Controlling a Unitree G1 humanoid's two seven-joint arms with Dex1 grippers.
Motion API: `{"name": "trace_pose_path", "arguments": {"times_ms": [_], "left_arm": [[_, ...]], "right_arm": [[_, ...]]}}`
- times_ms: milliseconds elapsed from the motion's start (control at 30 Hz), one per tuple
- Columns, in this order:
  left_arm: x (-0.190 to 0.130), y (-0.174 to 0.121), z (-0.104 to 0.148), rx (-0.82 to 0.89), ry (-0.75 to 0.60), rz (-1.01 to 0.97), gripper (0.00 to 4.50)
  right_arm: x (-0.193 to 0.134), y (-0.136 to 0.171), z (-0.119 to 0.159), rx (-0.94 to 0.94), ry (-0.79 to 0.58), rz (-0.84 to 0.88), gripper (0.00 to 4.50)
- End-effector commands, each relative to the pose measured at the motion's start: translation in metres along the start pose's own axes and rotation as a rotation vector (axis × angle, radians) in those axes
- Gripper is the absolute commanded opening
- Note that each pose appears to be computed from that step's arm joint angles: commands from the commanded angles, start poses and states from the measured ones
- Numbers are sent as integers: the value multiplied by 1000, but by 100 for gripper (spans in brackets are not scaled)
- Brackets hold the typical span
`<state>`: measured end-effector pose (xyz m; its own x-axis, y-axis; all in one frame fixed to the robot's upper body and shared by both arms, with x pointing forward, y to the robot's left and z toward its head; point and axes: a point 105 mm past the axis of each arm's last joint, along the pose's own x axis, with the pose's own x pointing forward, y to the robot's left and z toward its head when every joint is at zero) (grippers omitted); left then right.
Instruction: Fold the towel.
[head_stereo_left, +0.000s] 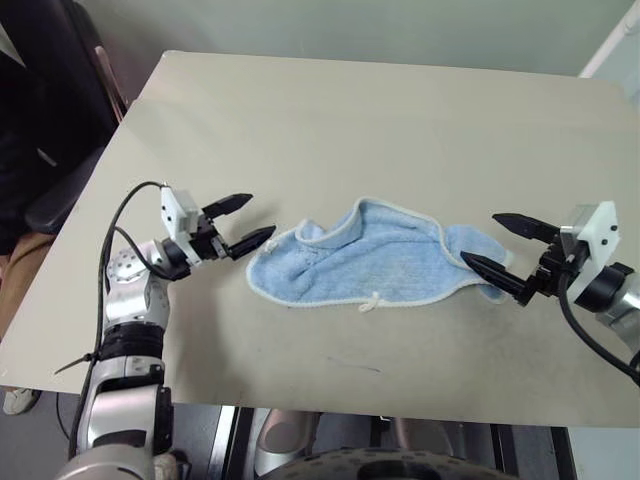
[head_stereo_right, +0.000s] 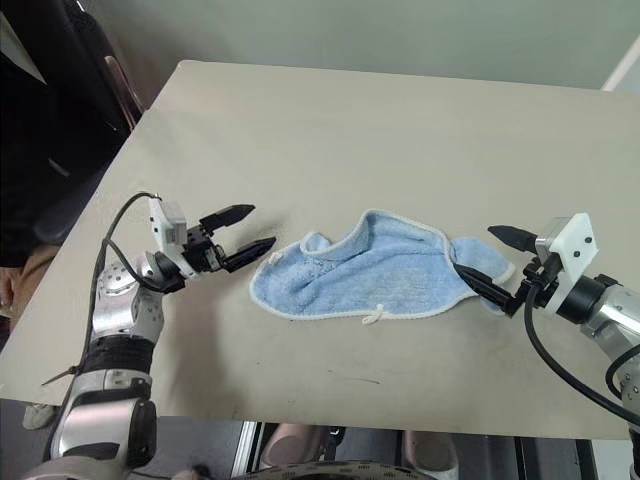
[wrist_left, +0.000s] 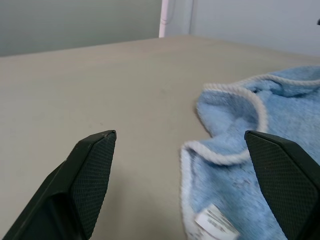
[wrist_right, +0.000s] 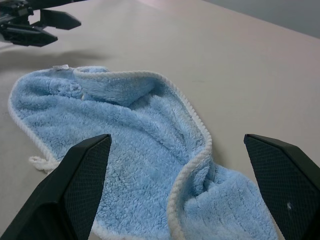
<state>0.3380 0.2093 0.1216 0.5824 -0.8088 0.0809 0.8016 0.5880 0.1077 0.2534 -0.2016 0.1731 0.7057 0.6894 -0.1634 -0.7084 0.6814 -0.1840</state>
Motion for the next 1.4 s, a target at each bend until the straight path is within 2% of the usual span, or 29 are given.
{"name": "trace_pose_path", "arguments": {"times_ms": [33,200,400,567,700,967,1400], "left_arm": [[5,-4,14,27,-58,-22,443],[15,-13,18,5,-105,-48,443],[43,-33,32,-18,-188,-146,443],[65,-57,42,-34,-237,-244,443],[76,-67,44,-36,-250,-291,443],[87,-82,42,-21,-262,-344,443],[80,-83,40,-19,-262,-315,443]], "right_arm": [[-1,1,9,-34,-12,16,450],[-3,-2,10,-40,-8,6,450],[-9,-6,4,-76,64,-28,450],[-22,-13,-6,-125,165,-19,450],[-20,-21,-13,-177,247,-8,450],[-13,-42,-20,-307,314,4,450],[-8,-30,-17,-342,324,137,450]]}}
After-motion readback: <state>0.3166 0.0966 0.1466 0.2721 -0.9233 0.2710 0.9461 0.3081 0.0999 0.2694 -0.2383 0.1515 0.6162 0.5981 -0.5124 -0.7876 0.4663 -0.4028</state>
